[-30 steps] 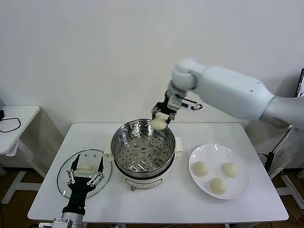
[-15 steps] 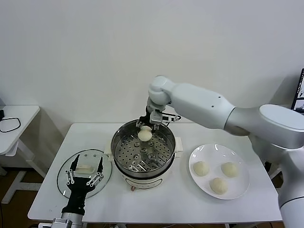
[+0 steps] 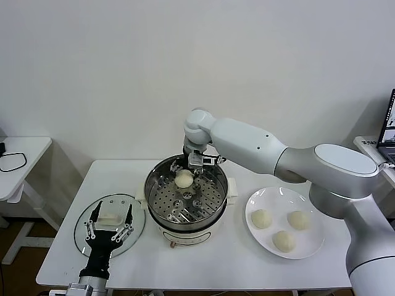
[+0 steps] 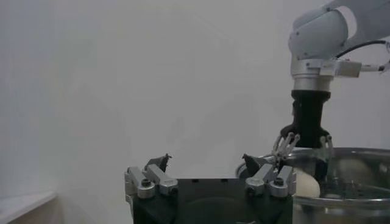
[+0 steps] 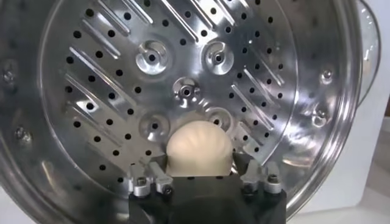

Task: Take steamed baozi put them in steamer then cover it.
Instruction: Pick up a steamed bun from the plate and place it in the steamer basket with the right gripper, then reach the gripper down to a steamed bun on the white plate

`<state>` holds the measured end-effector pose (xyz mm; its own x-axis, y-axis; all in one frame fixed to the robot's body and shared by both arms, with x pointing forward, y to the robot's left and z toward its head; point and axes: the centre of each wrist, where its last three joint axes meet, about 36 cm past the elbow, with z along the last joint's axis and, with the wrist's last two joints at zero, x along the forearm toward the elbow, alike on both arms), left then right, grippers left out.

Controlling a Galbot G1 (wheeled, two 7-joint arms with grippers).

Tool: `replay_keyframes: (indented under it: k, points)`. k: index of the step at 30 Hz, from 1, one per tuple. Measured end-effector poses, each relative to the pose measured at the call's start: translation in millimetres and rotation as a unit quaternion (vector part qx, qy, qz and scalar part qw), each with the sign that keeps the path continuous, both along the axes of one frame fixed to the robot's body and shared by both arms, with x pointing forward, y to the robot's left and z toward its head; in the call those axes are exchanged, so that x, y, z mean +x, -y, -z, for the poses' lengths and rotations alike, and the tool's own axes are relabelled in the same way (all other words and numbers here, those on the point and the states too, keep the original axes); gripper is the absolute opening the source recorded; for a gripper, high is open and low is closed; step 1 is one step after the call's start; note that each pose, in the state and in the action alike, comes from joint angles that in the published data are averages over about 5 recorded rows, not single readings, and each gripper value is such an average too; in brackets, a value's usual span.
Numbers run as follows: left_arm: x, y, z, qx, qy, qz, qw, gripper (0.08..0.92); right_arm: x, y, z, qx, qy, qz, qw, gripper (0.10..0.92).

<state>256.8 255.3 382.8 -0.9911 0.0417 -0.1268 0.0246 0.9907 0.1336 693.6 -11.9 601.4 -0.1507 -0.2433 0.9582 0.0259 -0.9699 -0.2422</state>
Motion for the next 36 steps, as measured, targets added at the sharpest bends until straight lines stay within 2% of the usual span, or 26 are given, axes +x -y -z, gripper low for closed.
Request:
replay_keyframes:
  k: [5, 10, 13, 17, 27, 36]
  points:
    - [0, 0, -1, 0.0, 0.0, 0.0, 1.0, 0.823, -1, 19, -25, 0.01, -0.002, 0.033, 0.999, 0.823]
    - [1, 1, -2, 0.002, 0.0, 0.003, 1.0, 0.823, 1, 65, -63, 0.033, -0.016, 0.123, 0.992, 0.823]
    - [2, 2, -3, 0.005, -0.001, 0.006, 1.0, 0.823, 4, 106, -81, 0.051, -0.035, 0.202, 0.977, 0.823]
    - [4, 4, -3, 0.009, 0.0, 0.009, 1.0, 0.823, 5, 165, -86, 0.069, -0.071, 0.312, 0.945, 0.823]
    - [5, 7, -3, 0.01, 0.001, 0.014, 1.0, 0.823, -16, 274, -29, 0.07, -0.164, 0.505, 0.845, 0.823]
    - [4, 8, 1, 0.009, -0.001, 0.011, 1.0, 0.823, -39, 306, 44, 0.049, -0.214, 0.576, 0.787, 0.823]
